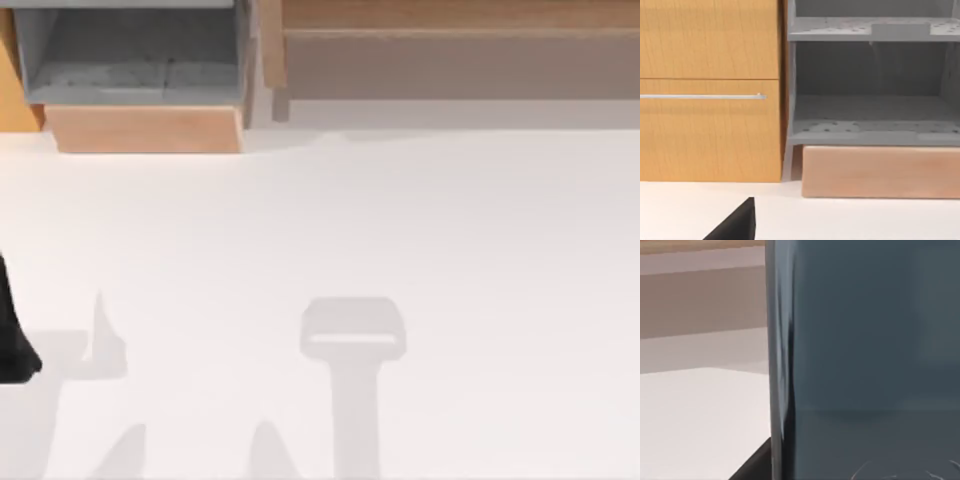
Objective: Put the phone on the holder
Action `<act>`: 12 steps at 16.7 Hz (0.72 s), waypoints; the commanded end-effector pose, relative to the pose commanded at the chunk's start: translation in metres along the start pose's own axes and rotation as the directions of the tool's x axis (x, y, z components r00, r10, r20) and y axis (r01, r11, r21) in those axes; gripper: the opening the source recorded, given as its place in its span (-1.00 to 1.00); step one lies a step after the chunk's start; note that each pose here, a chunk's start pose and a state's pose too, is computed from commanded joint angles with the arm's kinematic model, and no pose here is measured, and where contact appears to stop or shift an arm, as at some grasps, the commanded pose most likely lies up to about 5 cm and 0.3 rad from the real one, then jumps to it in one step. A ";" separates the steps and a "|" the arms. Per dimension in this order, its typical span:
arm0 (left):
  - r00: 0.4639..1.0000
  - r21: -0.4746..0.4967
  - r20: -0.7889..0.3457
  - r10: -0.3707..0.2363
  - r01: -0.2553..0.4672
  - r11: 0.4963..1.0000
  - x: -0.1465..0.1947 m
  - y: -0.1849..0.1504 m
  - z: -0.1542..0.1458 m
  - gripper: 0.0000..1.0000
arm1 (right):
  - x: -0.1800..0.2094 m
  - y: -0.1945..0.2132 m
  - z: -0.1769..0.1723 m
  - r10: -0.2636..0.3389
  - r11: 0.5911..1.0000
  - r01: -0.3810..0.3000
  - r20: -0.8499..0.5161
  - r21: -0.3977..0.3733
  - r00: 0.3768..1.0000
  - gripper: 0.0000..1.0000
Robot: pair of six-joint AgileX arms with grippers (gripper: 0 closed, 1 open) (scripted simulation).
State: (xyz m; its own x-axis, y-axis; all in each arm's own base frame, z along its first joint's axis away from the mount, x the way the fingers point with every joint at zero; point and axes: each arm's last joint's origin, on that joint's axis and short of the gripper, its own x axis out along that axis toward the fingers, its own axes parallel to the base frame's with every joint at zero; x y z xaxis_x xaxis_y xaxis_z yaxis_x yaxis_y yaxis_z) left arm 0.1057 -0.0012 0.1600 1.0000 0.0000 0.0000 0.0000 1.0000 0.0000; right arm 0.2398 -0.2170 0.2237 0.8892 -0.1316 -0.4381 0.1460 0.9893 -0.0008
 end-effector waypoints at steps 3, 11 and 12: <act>1.000 0.000 0.000 0.000 0.000 1.000 0.000 0.000 0.000 1.00 | 0.000 0.000 0.000 -0.001 1.000 0.001 0.002 -0.001 1.000 -1.00; 1.000 0.000 0.000 0.000 0.000 1.000 0.000 0.000 0.000 1.00 | 0.025 0.002 0.004 0.000 1.000 0.000 -0.004 -0.025 1.000 -1.00; 1.000 0.000 0.000 0.000 0.000 1.000 0.000 0.000 0.000 1.00 | 0.032 0.002 0.003 -0.003 1.000 0.003 -0.006 -0.026 1.000 -1.00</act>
State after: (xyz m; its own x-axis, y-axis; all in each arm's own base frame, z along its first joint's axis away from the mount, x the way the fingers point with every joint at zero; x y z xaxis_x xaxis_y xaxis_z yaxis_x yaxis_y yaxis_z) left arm 0.1057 -0.0012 0.1600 1.0000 0.0000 0.0000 0.0000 1.0000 0.0000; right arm 0.2699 -0.2197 0.2127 0.8862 -0.1340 -0.4434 0.1371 0.9902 -0.0253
